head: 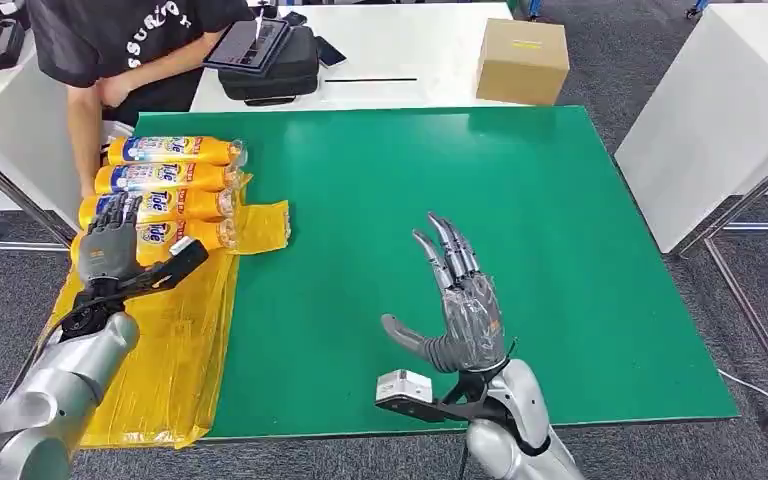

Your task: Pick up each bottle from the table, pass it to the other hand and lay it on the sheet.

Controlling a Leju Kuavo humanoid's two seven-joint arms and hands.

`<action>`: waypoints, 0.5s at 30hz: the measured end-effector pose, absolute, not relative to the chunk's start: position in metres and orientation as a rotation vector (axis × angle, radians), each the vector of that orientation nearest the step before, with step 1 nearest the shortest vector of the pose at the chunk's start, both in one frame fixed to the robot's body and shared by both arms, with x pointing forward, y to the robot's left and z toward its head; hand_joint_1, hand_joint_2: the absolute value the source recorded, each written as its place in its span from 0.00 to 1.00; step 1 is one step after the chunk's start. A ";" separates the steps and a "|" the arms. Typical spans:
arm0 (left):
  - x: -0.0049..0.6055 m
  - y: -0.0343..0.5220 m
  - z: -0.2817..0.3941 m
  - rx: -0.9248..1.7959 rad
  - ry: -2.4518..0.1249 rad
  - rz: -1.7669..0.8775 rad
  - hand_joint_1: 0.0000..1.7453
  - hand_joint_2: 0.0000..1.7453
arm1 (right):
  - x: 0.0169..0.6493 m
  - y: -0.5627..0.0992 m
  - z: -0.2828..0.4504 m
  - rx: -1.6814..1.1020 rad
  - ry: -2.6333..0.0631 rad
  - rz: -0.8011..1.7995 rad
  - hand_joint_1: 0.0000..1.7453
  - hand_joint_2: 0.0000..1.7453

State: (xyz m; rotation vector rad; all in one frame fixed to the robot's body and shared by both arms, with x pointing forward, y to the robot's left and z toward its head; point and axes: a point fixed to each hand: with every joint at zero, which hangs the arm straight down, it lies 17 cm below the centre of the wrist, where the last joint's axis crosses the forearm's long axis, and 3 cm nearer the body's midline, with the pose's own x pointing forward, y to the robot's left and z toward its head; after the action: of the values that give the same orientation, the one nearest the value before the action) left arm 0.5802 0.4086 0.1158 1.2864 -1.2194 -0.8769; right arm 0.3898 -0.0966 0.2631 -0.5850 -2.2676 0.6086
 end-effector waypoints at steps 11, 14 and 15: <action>0.585 0.380 0.100 0.969 -1.322 -0.776 0.00 0.00 | 0.391 -0.098 0.265 -0.533 -2.271 0.564 0.00 1.00; 0.587 0.352 0.099 0.738 -1.419 -0.712 0.00 0.00 | 0.391 -0.098 0.266 -0.471 -2.278 0.538 0.00 1.00; 0.585 0.335 0.100 0.592 -1.477 -0.666 0.00 0.00 | 0.391 -0.098 0.267 -0.435 -2.283 0.517 0.00 1.00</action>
State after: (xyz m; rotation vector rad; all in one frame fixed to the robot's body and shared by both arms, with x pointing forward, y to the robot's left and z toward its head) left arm 0.5851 0.3354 0.0998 0.5919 -1.4769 -0.6663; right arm 0.3909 -0.0975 0.2673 -0.4348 -2.2833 0.5169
